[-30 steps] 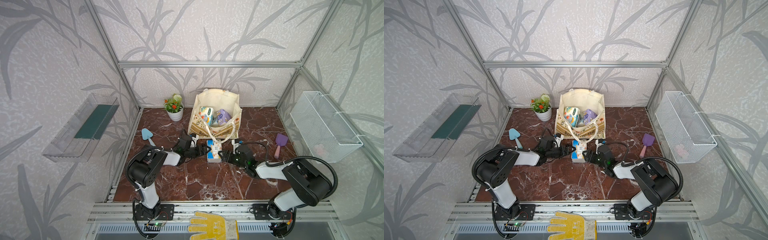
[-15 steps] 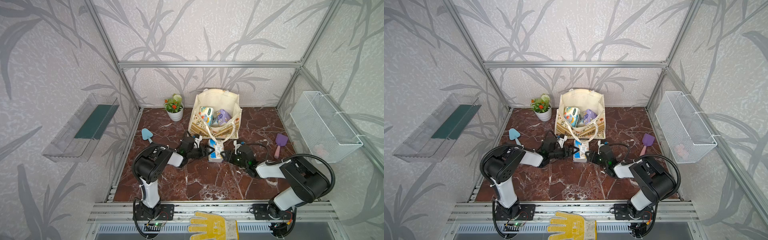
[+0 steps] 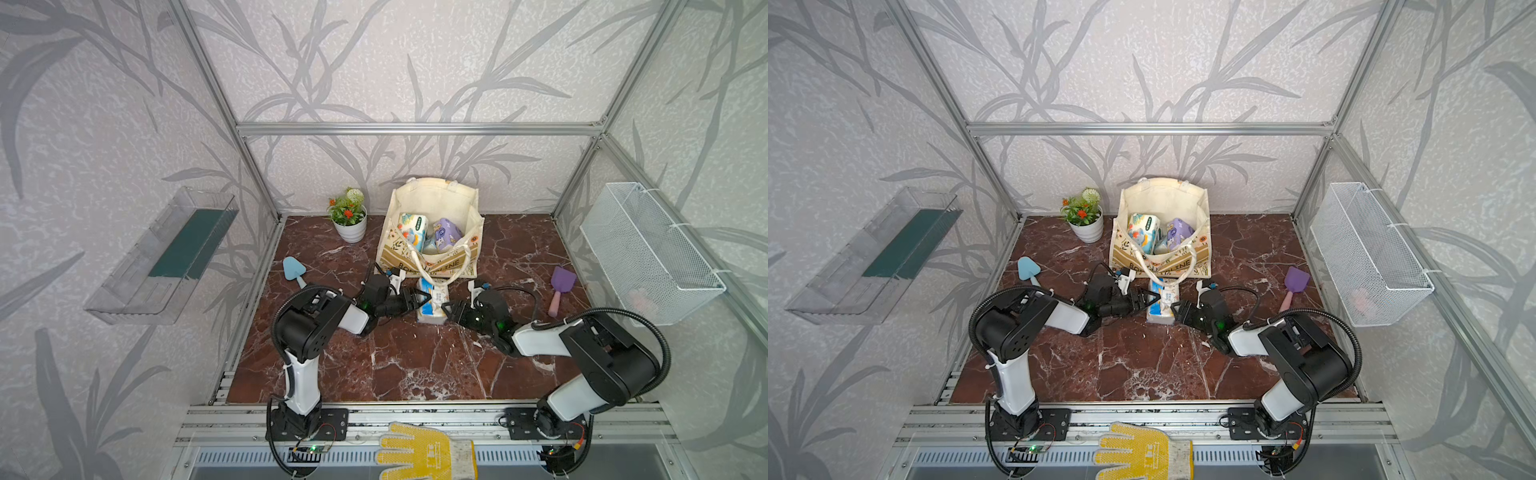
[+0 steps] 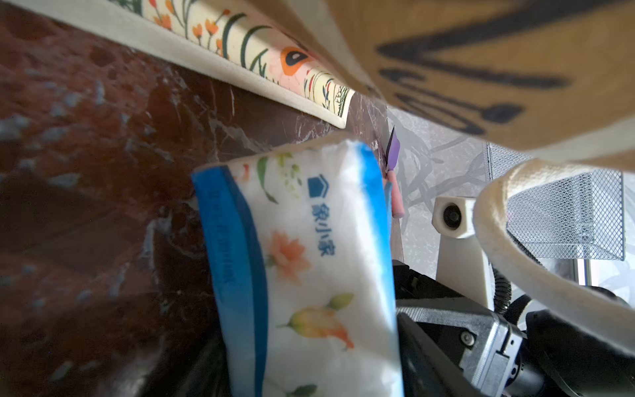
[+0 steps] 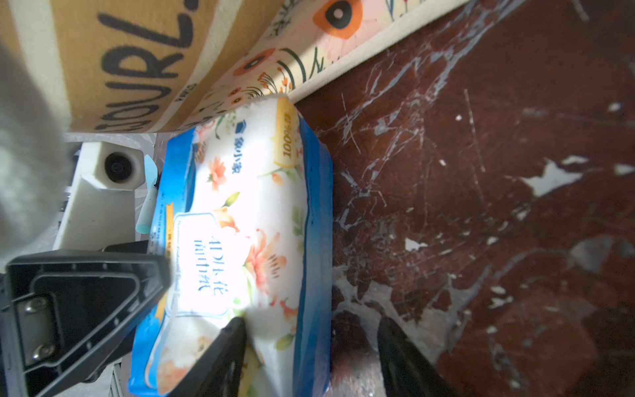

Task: Put tissues into the canvas bag
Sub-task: Pick up the pack of facial tissues from the center of the board.

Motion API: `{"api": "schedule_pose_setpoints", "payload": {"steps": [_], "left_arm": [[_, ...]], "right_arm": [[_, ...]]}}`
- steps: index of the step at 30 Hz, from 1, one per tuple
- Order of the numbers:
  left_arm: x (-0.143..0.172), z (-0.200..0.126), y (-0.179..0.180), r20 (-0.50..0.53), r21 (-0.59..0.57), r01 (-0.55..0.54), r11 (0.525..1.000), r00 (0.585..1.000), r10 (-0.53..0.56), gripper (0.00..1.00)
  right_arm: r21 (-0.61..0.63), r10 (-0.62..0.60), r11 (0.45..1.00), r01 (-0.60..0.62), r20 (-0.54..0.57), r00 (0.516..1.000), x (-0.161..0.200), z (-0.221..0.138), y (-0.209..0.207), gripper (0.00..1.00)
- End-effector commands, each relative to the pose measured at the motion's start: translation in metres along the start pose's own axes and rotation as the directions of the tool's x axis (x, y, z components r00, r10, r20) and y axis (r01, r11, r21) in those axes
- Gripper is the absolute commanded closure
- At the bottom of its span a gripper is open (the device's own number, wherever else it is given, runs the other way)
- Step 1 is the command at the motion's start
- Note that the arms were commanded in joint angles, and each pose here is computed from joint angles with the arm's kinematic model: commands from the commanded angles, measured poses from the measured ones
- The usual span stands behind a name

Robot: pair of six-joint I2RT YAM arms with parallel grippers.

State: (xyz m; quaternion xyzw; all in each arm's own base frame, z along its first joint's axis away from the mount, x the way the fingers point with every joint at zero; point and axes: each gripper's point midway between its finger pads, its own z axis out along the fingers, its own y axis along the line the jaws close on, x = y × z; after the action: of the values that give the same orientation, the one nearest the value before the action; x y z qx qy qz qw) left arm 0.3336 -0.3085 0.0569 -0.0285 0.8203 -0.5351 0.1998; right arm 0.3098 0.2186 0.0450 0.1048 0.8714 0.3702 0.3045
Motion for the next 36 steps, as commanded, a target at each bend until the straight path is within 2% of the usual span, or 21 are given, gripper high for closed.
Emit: {"api": "schedule_pose_setpoints", "payload": {"steps": [1,3,9,13,17,27,36], "left_arm": [[-0.004,0.006,-0.020,-0.002,0.091,0.002,0.996,1.000,-0.002,0.30],[-0.004,0.007,-0.021,0.001,0.102,0.005,0.995,1.000,-0.005,0.33],[-0.005,0.005,-0.025,0.019,0.121,0.005,0.993,1.000,-0.007,0.43],[-0.006,0.003,-0.028,0.025,0.121,0.000,0.993,1.000,-0.003,0.55],[-0.006,0.002,-0.028,0.027,0.116,0.001,0.993,1.000,-0.004,0.63],[0.004,-0.008,-0.019,0.022,0.079,0.028,0.996,0.999,-0.030,0.65],[0.007,-0.025,-0.028,0.038,0.044,0.002,0.999,0.999,-0.003,0.66]], "right_arm": [[0.039,0.011,0.999,-0.010,-0.022,1.000,0.007,-0.002,-0.012,0.39],[0.038,0.011,0.999,-0.010,-0.022,1.000,0.007,-0.002,-0.012,0.38],[0.022,0.012,1.000,-0.012,-0.010,1.000,0.003,-0.005,-0.005,0.26],[0.028,-0.017,0.999,0.017,0.012,1.000,-0.006,-0.014,0.002,0.11],[0.063,-0.055,0.997,0.053,0.034,0.998,-0.014,-0.027,0.003,0.06],[0.160,-0.117,0.982,0.101,0.095,0.989,-0.033,-0.064,-0.012,0.01],[0.137,-0.129,0.984,0.111,0.128,0.983,-0.040,-0.077,-0.010,0.00]]}}
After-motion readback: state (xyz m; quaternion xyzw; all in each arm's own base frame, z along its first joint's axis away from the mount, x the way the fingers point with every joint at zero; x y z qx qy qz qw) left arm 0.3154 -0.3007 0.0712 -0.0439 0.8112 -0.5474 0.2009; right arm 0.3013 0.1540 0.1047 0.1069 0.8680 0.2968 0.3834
